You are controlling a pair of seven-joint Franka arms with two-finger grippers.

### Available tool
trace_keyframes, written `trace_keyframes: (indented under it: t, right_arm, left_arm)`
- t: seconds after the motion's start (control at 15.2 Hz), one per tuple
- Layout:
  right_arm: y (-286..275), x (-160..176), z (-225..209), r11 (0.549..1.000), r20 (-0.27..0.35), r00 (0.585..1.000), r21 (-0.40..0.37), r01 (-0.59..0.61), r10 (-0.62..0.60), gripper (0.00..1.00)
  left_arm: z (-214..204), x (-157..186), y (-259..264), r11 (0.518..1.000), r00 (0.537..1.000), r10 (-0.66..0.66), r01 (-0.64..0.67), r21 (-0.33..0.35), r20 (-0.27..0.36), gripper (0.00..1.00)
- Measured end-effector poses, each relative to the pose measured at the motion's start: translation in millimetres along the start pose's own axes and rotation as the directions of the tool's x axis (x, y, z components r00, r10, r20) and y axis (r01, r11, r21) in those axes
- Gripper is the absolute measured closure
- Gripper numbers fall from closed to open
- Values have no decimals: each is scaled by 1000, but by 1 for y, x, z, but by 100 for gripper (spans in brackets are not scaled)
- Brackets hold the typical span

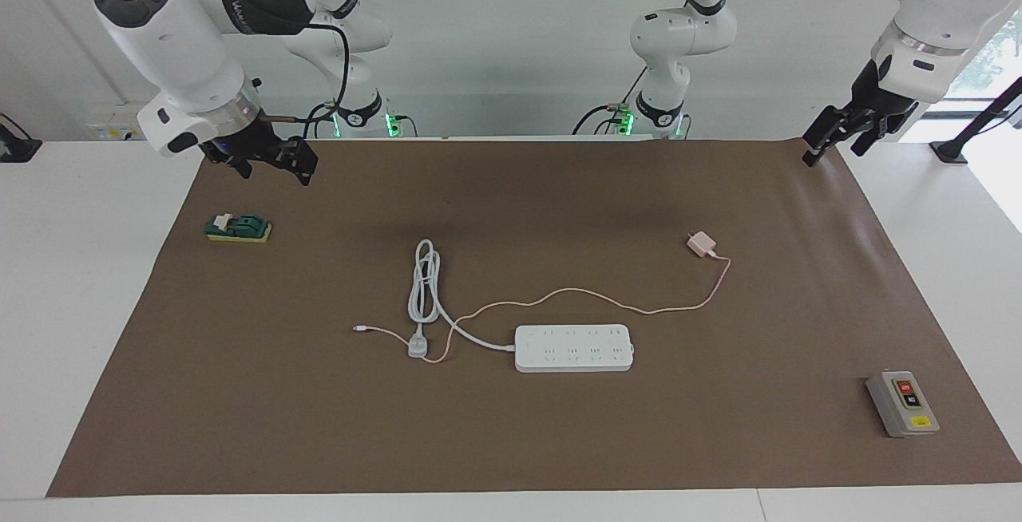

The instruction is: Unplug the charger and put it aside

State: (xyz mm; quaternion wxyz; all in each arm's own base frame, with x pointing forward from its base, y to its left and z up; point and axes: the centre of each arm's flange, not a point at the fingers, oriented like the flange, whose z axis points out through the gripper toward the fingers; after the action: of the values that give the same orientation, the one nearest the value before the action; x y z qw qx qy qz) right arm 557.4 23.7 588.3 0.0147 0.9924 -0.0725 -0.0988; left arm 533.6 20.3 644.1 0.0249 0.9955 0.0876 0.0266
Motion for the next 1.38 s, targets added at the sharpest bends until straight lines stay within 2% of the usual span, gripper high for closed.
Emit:
trace_keyframes:
  t: [0.2, 0.33, 0.59, 0.99, 1.19, 1.38]
  right_arm:
    - [7, -14, -1, 1000, 43, 999, -4, -6, 6, 0]
    - [9, -15, -2, 1000, 43, 999, -3, -9, 9, 0]
    - [11, -10, -2, 1000, 7, 1000, 5, -9, 9, 0]
    - [16, -9, -3, 999, 5, 999, 8, 50, -50, 0]
    - [17, -9, -3, 999, 3, 999, 12, 52, -52, 0]
    - [13, -9, -6, 998, -6, 998, 38, 59, -59, 0]
  left_arm:
    - [-2, -1, 15, 999, 999, 35, -35, 19, -7, 0]
    - [4, -4, 34, 994, 997, 82, -82, 70, 10, 0]
    - [15, -16, 63, 985, 988, 138, -145, 96, 75, 0]
    - [21, -19, 71, 969, 968, 229, -237, 75, 100, 0]
    - [22, -20, 76, 970, 967, 234, -239, 36, 102, 0]
    - [22, -20, 76, 972, 968, 228, -232, 26, 102, 0]
